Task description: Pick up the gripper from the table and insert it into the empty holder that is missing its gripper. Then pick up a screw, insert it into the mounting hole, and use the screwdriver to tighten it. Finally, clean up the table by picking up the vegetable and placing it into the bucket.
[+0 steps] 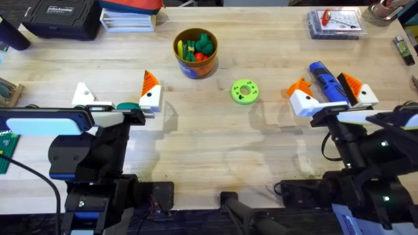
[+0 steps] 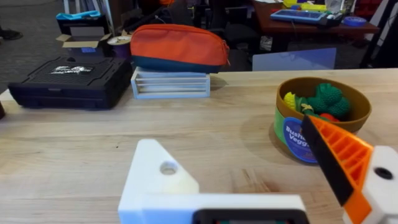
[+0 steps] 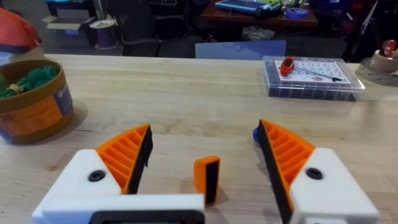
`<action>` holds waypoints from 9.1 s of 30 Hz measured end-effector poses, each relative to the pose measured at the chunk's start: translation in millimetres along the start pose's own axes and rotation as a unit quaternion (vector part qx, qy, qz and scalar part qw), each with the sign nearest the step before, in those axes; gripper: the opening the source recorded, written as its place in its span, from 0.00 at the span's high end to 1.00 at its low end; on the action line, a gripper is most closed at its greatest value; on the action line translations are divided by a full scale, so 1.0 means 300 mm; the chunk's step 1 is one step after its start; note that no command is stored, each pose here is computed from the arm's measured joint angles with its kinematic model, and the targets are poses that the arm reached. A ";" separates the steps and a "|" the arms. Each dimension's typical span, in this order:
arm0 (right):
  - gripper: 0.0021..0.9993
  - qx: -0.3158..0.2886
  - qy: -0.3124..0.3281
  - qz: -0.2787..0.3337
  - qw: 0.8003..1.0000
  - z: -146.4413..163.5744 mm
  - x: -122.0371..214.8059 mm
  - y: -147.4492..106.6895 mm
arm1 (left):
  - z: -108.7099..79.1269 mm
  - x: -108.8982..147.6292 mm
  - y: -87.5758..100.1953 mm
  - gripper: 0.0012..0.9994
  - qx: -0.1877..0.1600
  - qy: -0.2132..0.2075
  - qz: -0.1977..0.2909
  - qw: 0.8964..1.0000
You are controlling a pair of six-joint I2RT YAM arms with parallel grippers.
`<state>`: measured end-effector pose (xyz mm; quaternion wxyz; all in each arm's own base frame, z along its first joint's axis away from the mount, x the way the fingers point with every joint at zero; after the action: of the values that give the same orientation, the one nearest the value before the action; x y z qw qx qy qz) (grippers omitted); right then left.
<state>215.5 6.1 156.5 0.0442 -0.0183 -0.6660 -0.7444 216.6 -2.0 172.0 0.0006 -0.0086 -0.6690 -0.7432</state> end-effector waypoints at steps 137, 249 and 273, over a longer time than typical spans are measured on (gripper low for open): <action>0.01 -0.031 -0.039 0.298 0.953 0.037 0.207 0.268 | -0.324 0.107 0.008 0.01 0.034 -0.335 -0.004 0.942; 0.99 0.023 0.112 0.482 0.869 0.102 -0.107 0.164 | -0.436 0.239 0.012 0.01 0.082 -0.501 0.018 0.861; 0.99 -0.309 0.423 0.540 0.658 0.680 -0.120 0.023 | -0.436 0.239 0.012 0.01 0.082 -0.501 0.018 0.861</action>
<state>245.5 209.4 183.0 0.7074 -0.0707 -0.1795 -0.6800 143.3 -131.7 162.8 -0.3209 -0.3921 -0.6371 -0.5808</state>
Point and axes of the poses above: each hand's point on the last joint's axis, 136 mm out from that joint toward the fingers, its own x axis back along the fingers, its own z axis along the line the jaws close on, y = z × x, the point moved 3 cm from there along x, back along the fingers, and after that the axes turned 6 degrees about -x, right-handed, at the moved point
